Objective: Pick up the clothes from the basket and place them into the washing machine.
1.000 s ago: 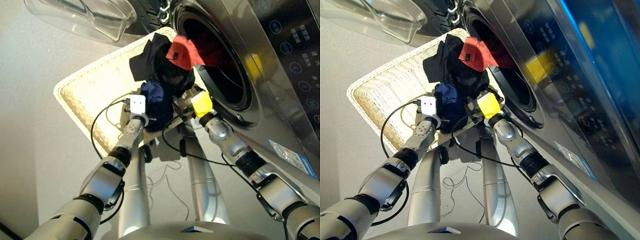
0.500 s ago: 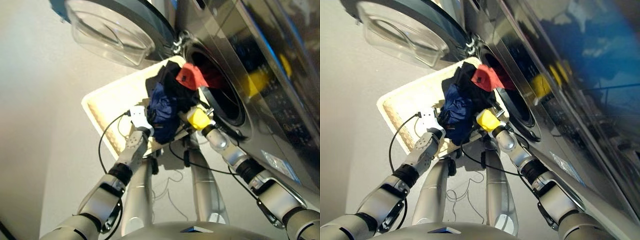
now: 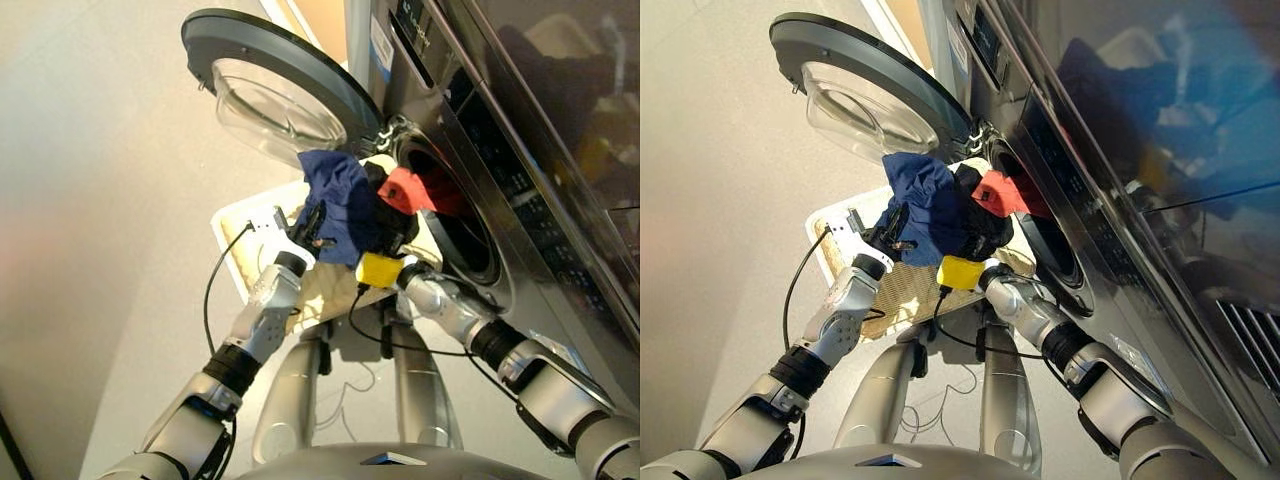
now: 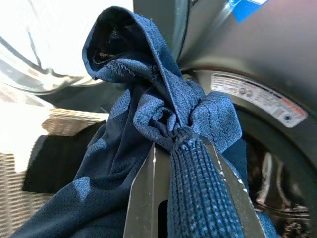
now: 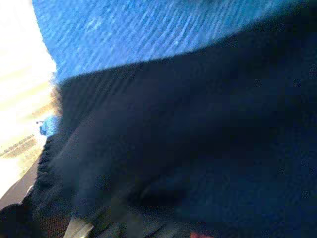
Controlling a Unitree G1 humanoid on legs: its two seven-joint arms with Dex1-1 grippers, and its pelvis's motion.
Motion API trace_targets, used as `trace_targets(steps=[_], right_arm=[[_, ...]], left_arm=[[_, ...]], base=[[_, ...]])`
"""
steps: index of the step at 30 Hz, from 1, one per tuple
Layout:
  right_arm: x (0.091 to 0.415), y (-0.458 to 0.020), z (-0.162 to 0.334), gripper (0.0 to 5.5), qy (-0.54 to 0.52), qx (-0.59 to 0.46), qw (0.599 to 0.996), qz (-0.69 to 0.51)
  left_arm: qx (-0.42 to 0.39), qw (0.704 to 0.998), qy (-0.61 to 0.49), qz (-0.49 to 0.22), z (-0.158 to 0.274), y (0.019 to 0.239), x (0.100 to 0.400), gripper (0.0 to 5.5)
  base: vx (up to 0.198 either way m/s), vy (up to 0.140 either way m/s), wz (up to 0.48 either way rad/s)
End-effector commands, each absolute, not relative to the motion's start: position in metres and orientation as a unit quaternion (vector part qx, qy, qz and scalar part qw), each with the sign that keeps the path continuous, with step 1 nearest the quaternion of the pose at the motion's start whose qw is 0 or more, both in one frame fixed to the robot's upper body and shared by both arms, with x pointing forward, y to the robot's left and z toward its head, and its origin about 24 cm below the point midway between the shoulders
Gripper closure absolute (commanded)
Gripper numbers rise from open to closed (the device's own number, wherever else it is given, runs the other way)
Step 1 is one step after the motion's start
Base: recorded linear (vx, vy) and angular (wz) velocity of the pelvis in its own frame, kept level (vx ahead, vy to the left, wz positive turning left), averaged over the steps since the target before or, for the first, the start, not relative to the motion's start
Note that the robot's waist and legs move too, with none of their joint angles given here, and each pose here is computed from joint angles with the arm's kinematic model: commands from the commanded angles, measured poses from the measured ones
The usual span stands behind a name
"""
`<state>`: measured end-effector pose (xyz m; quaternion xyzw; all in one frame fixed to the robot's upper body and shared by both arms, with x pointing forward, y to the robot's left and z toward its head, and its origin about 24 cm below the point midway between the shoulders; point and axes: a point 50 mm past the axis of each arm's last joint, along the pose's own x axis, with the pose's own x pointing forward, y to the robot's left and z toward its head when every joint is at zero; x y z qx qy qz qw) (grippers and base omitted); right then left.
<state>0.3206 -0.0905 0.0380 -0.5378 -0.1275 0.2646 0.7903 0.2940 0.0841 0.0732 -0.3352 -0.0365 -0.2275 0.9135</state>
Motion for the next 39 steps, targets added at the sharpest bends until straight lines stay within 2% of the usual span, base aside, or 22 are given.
trace_targets(steps=[1,6,10,15,20,28,29,30,36,37,38,39], right_arm=[[0.329,-0.065,0.08,0.0,-0.251,-0.533,0.777,0.22],[0.33,-0.055,0.094,0.0,-0.287,-0.53,0.772,0.201],[0.324,-0.057,0.098,0.0,-0.294,-0.506,0.787,0.195],[0.317,-0.062,0.091,0.0,-0.296,-0.521,0.773,0.207],[0.313,-0.061,0.089,0.0,-0.315,-0.549,0.744,0.215],[0.313,-0.044,0.096,0.0,-0.343,-0.57,0.703,0.251],[0.313,-0.042,0.097,3.47,-0.346,-0.573,0.697,0.257],[0.312,-0.042,0.097,5.5,-0.348,-0.573,0.695,0.261],[0.31,-0.037,0.099,5.5,-0.35,-0.567,0.691,0.279],[0.309,-0.036,0.098,5.5,-0.347,-0.559,0.698,0.282],[0.309,-0.037,0.096,5.5,-0.342,-0.557,0.702,0.283],[0.309,-0.037,0.093,5.5,-0.334,-0.553,0.709,0.284]], left_arm=[[-0.359,0.893,-0.091,-0.258,0.098,0.077,0.287,5.5],[-0.348,0.902,-0.081,-0.244,0.093,0.078,0.288,5.5],[-0.343,0.919,-0.085,-0.174,0.087,0.087,0.294,5.5],[-0.336,0.93,-0.077,-0.128,0.079,0.095,0.3,5.5],[-0.311,0.936,-0.065,-0.15,0.074,0.093,0.299,5.5],[-0.286,0.927,-0.038,-0.241,0.071,0.076,0.289,5.5],[-0.284,0.925,-0.034,-0.251,0.07,0.074,0.288,5.5],[-0.282,0.924,-0.032,-0.255,0.07,0.074,0.289,5.5],[-0.281,0.921,-0.026,-0.27,0.07,0.07,0.289,5.37],[-0.283,0.918,-0.02,-0.278,0.069,0.068,0.289,4.49],[-0.284,0.916,-0.019,-0.282,0.069,0.067,0.289,3.13],[-0.281,0.916,-0.02,-0.285,0.069,0.067,0.289,0.0]], base=[[0.0,0.0,0.0],[0.0,0.0,0.0],[0.0,0.0,0.0],[0.0,0.0,0.0],[0.06,-0.004,-0.002],[0.0,0.0,0.0],[0.0,0.0,0.0],[0.0,0.0,0.0],[0.001,-0.006,-0.006],[0.0,0.0,0.0],[0.0,0.0,0.0],[0.0,0.0,0.0]])
